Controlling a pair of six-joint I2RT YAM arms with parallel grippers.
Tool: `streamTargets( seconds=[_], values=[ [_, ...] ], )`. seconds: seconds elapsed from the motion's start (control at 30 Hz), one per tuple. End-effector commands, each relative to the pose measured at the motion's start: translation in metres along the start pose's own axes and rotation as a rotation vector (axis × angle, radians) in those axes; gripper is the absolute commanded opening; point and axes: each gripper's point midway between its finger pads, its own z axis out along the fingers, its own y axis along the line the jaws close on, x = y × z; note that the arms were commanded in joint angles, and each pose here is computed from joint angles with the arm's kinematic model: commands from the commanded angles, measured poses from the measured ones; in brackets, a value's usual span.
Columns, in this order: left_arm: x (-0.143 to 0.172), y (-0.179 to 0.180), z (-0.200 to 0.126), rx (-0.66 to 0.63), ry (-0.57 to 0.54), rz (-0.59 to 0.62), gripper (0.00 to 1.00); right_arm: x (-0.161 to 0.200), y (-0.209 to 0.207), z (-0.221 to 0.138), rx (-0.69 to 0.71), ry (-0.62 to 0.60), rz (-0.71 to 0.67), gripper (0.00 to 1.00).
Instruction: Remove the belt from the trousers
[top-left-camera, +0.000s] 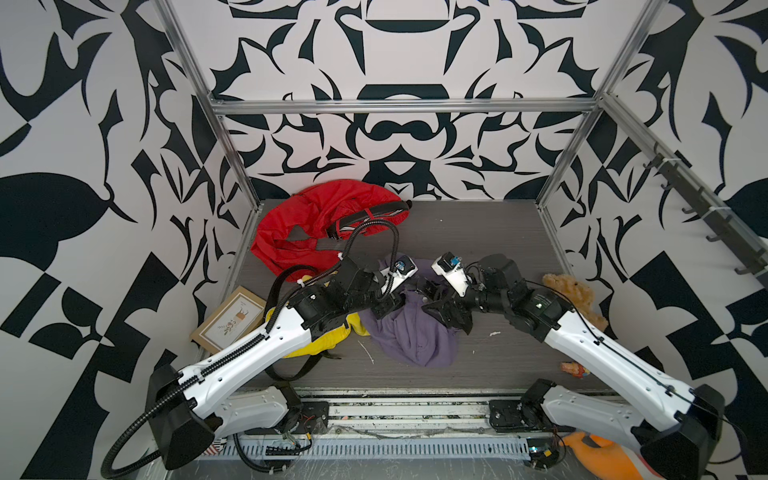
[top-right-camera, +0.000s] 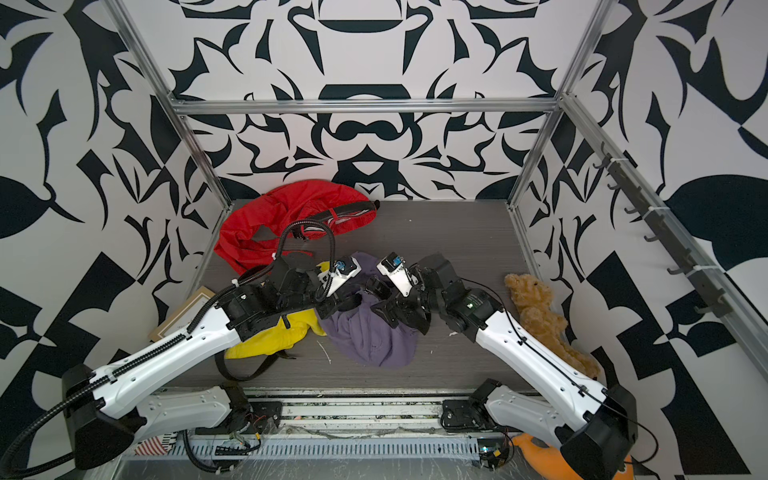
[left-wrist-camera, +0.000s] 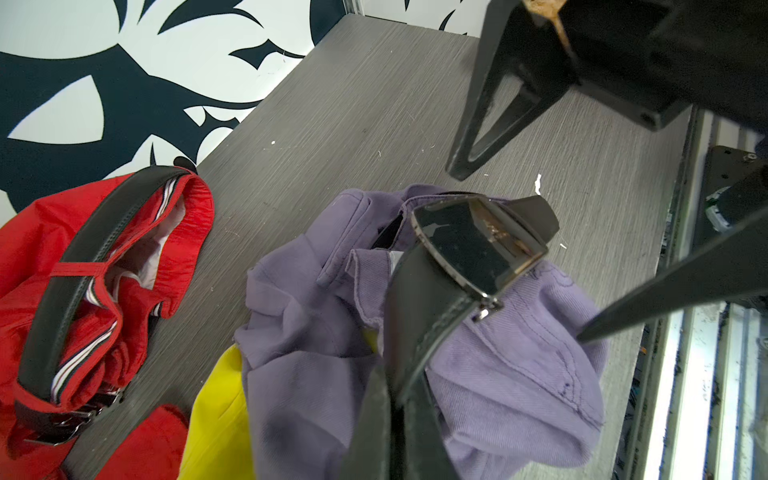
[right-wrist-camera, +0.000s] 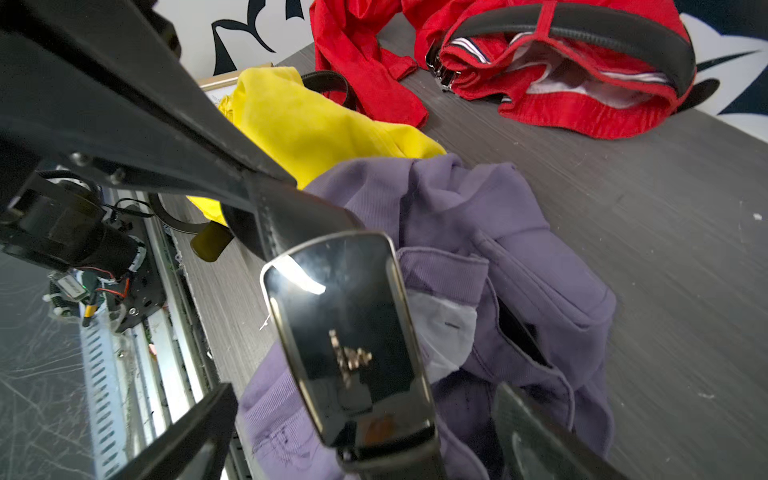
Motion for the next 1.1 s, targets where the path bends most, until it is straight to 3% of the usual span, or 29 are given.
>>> streamTargets(
  seconds=[0.0,0.5,0.77,1.07],
  values=[
    [-0.027,-0.004,-0.008,0.035,-0.083,0.006,0.00,-0.044,-0.006,0.000,0.067,-0.171,-0.109,0.99],
    [-0.024,-0.009,-0.007,0.058,-0.077,-0.013,0.00,-0.039,0.008,0.019,0.069,-0.163,-0.191,0.82],
    [-0.021,-0.010,-0.008,0.062,-0.074,-0.021,0.00,-0.037,0.009,0.025,0.061,-0.150,-0.194,0.67],
    [-0.010,-0.011,-0.003,0.062,-0.045,-0.030,0.00,-0.035,0.013,0.024,0.038,-0.139,-0.194,0.35]
  ],
)
